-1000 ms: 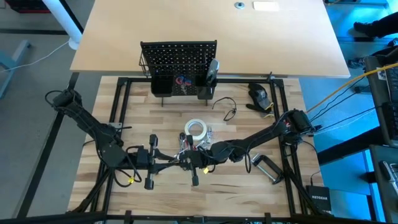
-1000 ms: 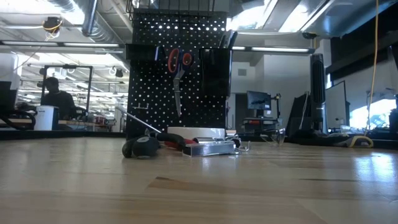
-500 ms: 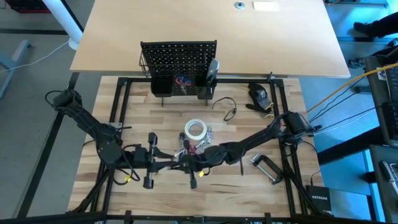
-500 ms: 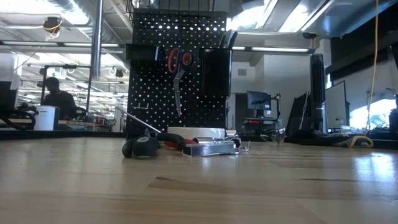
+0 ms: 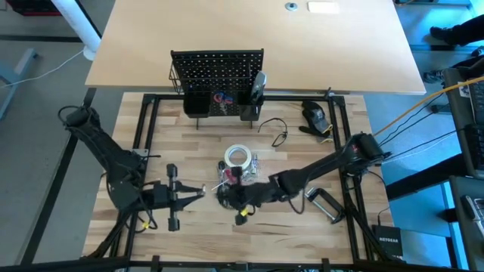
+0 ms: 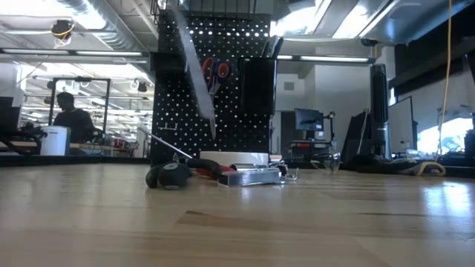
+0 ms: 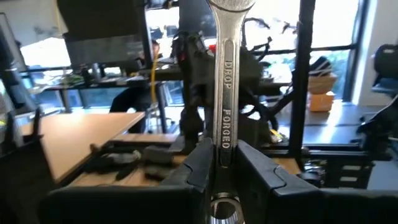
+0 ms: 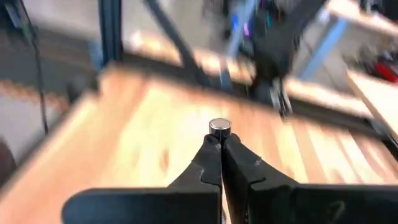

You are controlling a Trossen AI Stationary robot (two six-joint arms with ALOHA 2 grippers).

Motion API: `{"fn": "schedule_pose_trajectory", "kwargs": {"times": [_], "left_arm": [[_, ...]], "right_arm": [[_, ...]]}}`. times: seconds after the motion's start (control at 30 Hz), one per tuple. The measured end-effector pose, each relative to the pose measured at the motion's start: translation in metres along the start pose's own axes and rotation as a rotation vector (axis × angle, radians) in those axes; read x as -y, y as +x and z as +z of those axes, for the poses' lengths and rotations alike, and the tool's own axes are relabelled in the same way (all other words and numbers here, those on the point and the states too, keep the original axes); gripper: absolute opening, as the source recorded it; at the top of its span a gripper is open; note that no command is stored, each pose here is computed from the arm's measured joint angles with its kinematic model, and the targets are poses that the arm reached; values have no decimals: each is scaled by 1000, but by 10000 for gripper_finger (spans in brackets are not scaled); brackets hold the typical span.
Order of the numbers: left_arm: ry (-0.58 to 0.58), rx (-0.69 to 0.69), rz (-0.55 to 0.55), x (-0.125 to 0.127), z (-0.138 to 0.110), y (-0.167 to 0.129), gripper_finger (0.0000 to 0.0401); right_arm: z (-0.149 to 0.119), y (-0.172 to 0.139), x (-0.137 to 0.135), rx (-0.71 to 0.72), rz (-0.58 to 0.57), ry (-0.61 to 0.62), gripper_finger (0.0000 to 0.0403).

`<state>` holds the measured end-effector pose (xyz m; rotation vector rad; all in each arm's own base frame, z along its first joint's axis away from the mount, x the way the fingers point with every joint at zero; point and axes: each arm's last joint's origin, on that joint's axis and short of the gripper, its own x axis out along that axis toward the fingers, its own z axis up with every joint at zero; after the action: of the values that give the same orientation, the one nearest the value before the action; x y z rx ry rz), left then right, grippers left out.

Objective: Hang tools onto peg board
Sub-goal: Put the silver wrench into the right black bin on the peg board

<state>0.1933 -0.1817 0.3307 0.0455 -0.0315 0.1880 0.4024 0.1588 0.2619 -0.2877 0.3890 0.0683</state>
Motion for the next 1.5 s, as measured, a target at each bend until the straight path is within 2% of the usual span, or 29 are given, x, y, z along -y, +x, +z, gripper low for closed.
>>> {"fn": "schedule_pose_trajectory", "kwargs": {"times": [0.1,0.33,0.47,0.8,0.97,1.13,1.23,1.33,1.43,1.5], "left_arm": [[-1,-27,27,-1,-2,-5,38],[-20,-93,78,-8,-13,2,42],[-35,-146,100,-14,-22,8,43],[-74,-211,102,-22,-33,17,44],[-64,-219,105,-21,-35,18,44],[-67,-218,110,-22,-35,19,44],[-66,-218,110,-22,-35,19,44],[-64,-219,110,-22,-36,19,44],[-60,-221,110,-22,-36,20,44],[-47,-225,116,-21,-39,22,44]], "right_arm": [[-11,-17,-8,-186,-44,-41,0],[-46,-47,-12,-588,-75,11,0],[-72,-48,-15,-678,-71,69,0],[-116,-37,-13,-659,-88,153,10],[-118,-33,-8,-662,-53,236,51],[-117,-34,-8,-682,-33,235,105],[-109,-39,-6,-740,-34,208,130],[-88,-49,-1,-767,-35,191,145],[-59,-61,1,-685,-40,192,149],[-43,-67,0,-567,-62,176,149]]}}
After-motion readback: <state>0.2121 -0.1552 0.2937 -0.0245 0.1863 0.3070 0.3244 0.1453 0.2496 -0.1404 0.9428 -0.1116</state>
